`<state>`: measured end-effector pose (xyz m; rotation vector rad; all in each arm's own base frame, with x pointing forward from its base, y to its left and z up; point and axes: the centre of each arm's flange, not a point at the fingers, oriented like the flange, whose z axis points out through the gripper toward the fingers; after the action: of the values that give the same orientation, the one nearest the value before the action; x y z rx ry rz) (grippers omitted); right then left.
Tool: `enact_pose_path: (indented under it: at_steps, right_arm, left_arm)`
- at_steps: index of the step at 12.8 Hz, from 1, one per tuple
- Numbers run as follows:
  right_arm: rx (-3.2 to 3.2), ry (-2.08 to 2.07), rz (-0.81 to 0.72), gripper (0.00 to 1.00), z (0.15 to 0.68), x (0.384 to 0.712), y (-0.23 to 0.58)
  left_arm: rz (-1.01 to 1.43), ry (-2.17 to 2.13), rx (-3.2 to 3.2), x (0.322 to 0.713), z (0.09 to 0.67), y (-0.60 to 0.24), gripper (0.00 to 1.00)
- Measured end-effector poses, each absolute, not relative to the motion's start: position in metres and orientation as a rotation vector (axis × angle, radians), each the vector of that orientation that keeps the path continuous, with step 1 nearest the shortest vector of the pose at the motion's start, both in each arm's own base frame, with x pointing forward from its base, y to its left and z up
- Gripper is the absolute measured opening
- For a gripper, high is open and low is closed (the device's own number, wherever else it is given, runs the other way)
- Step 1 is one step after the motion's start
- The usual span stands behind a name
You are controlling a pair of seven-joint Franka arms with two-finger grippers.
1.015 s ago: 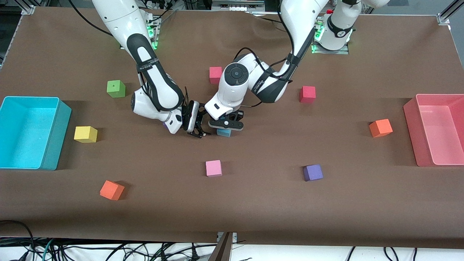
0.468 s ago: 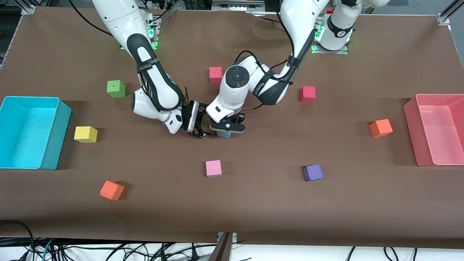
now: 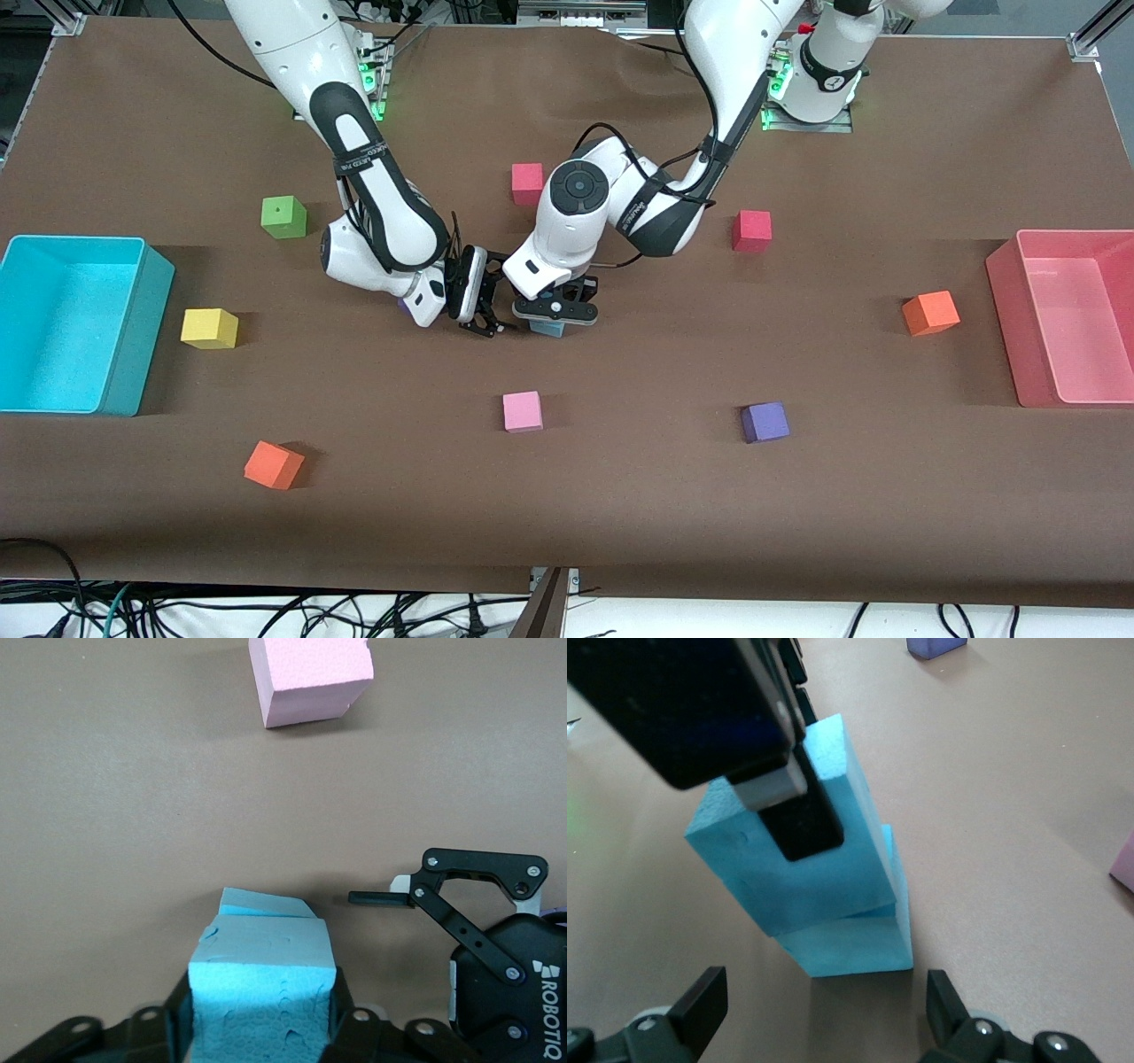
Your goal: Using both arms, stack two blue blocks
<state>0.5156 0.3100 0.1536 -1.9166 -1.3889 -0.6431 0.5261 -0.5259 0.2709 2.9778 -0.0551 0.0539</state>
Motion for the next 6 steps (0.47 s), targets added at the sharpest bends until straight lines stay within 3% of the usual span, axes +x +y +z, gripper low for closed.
enact_pose_path:
  at_steps: [3, 6]
  right_arm:
    - [-1.914, -1.389, -0.643, 1.00, 0.1536, 0.5155, 0.3103]
    - [-1.915, -1.388, -0.645, 1.00, 0.1541, 0.5165, 0.3095]
  left_arm:
    - [0.051, -0.056, 2.980, 0.5256, 0.2689, -0.5262, 0.97]
    - [0.071, -0.049, 2.976, 0.5307, 0.2752, -0.5242, 1.00]
